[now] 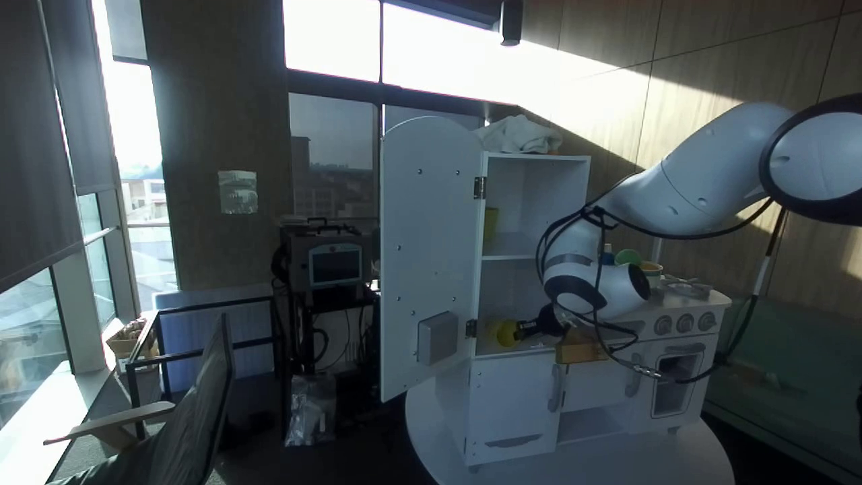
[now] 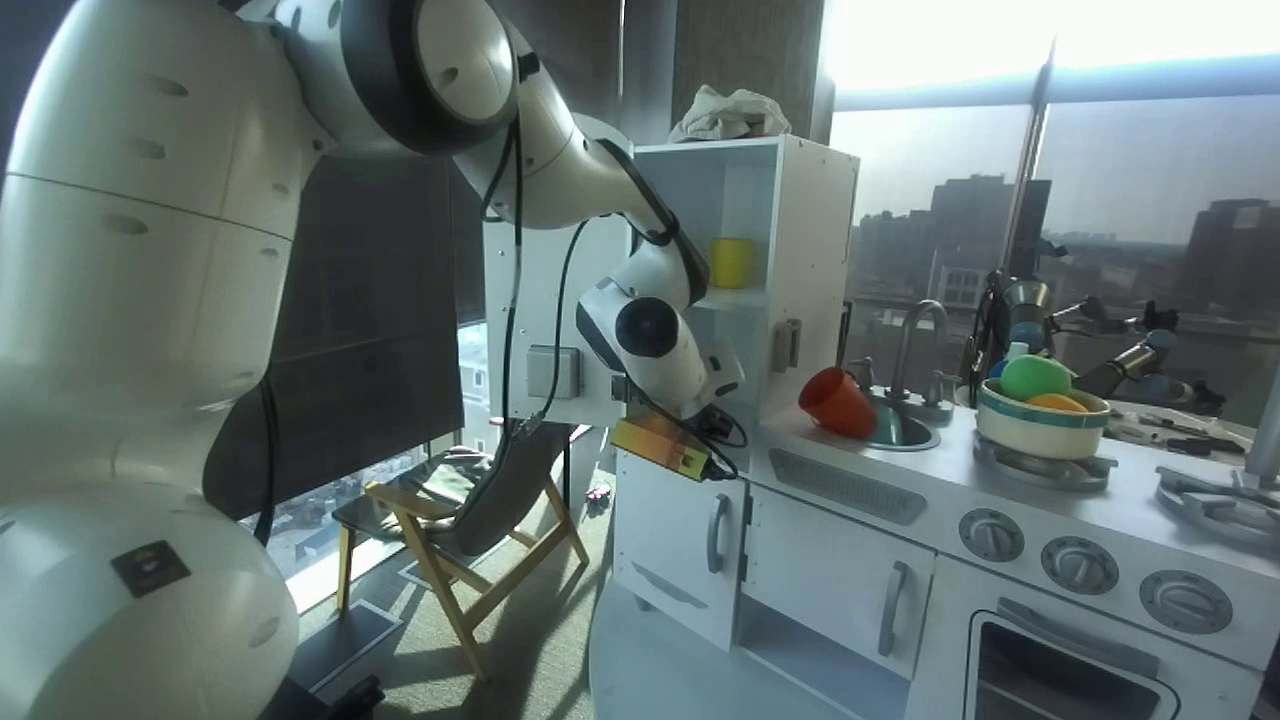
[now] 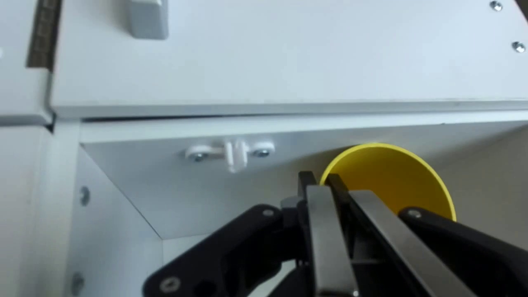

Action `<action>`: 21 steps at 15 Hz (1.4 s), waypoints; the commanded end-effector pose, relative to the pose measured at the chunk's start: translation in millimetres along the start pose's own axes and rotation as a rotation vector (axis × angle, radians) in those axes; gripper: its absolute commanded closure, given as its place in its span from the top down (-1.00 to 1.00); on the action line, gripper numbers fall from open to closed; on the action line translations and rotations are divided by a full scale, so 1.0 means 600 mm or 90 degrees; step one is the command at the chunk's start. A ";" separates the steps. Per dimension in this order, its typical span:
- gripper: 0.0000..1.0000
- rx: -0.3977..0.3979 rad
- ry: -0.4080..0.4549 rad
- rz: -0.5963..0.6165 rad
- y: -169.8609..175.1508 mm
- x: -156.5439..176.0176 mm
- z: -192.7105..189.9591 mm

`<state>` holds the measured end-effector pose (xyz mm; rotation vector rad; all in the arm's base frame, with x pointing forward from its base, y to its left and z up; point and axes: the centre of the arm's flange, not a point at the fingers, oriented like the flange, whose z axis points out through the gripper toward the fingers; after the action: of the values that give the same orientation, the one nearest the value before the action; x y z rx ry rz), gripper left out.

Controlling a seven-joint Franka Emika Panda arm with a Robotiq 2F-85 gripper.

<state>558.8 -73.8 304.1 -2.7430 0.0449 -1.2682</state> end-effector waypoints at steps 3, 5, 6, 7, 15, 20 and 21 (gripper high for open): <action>-0.80 0.055 -0.059 0.032 0.036 -0.024 -0.082; -0.77 0.069 -0.078 0.040 0.039 -0.023 -0.082; -0.75 0.077 -0.087 0.043 0.039 -0.021 -0.081; -0.75 0.088 -0.098 0.047 0.040 -0.020 -0.081; -0.76 0.131 -0.112 0.081 0.050 0.010 -0.107; -0.76 0.161 -0.110 0.099 0.067 0.024 -0.145; -0.76 0.165 -0.119 0.099 0.070 0.026 -0.153</action>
<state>515.6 -119.5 343.7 -2.5894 0.0717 -0.9376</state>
